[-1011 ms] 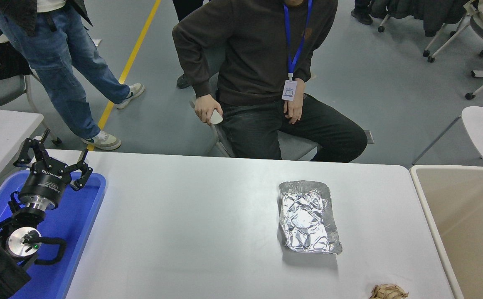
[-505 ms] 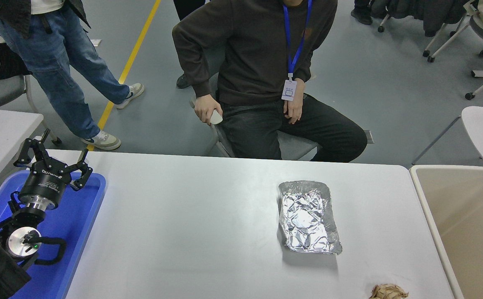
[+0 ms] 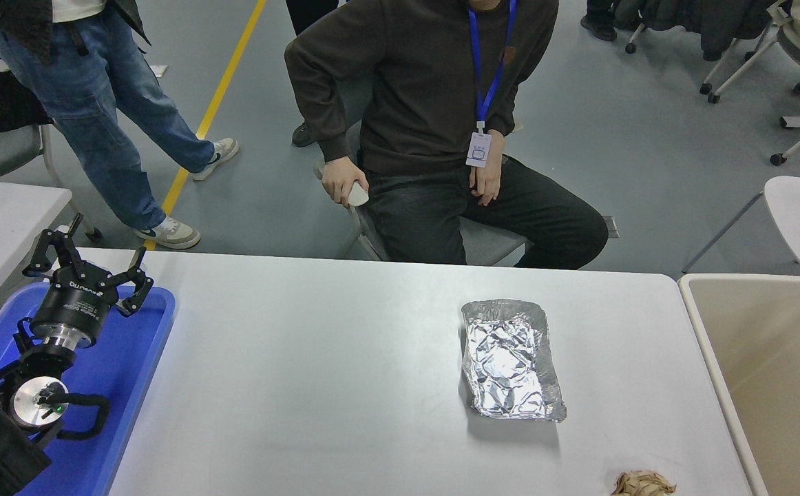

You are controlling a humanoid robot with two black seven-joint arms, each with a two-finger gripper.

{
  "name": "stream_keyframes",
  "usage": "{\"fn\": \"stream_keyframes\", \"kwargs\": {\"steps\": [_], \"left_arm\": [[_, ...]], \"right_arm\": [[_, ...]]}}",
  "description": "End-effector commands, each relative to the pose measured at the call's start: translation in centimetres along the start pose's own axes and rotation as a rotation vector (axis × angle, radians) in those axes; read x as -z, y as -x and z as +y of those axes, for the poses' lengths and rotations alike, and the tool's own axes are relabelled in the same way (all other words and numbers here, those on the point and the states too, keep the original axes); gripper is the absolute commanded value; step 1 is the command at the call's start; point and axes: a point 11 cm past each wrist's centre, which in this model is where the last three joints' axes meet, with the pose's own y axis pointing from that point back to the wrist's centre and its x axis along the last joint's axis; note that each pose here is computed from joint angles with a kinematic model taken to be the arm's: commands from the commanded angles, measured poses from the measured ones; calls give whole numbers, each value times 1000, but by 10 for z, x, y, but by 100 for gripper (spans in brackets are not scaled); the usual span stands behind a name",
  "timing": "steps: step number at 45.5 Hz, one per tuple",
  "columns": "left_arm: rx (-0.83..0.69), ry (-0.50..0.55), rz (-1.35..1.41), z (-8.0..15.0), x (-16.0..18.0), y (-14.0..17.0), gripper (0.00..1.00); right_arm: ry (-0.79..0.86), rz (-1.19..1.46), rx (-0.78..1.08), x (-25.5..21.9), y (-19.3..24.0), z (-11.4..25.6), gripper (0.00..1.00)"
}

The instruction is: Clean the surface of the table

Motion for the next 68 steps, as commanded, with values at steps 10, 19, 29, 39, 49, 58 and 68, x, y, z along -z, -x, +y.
{"fn": "stream_keyframes", "kwargs": {"steps": [10, 19, 29, 39, 49, 58, 68], "left_arm": [[0, 0, 0, 0, 0, 0, 100], [0, 0, 0, 0, 0, 0, 100], [0, 0, 0, 0, 0, 0, 100], [0, 0, 0, 0, 0, 0, 100], [0, 0, 0, 0, 0, 0, 100], [0, 0, 0, 0, 0, 0, 100], [0, 0, 0, 0, 0, 0, 100]], "right_arm": [[-61, -546, 22, 26, 8, -7, 99], [-77, -624, 80, 40, 24, -10, 99], [-122, -805, 176, 49, 48, -6, 99], [-191, -948, 253, 72, 62, -1, 99], [-243, -1008, 313, 86, 88, 5, 99], [-303, -1024, 355, 94, 128, 12, 99], [-396, -990, 417, 111, 175, 31, 99]]}}
